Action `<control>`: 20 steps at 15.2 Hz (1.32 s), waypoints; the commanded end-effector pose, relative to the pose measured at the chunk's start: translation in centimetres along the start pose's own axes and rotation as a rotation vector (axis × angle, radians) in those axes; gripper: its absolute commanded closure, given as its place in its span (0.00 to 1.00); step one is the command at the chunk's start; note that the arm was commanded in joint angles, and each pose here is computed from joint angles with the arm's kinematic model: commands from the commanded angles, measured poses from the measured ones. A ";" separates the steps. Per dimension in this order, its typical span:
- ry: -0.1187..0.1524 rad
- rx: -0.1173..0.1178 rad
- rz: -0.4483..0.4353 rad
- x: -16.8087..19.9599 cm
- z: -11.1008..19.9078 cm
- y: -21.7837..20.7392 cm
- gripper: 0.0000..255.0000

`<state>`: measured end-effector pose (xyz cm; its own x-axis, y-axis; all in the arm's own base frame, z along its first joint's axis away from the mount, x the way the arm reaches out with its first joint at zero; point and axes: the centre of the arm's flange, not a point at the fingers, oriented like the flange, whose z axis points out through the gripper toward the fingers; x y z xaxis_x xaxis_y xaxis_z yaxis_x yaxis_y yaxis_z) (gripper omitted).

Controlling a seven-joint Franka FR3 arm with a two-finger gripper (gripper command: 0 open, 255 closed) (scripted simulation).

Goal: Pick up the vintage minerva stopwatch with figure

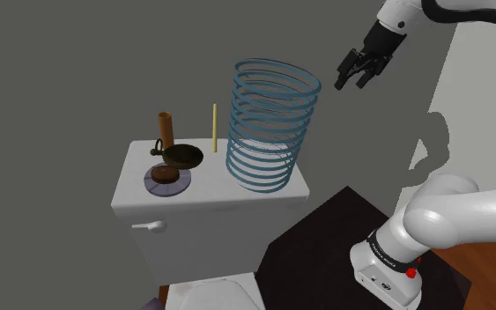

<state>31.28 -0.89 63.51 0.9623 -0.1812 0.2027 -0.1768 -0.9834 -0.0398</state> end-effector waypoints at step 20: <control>-0.124 -0.025 0.151 4.1 8.3 -23.8 0.00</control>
<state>40.94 20.61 61.80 0.9222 -0.3269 0.2063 -0.3056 -0.9434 -0.1290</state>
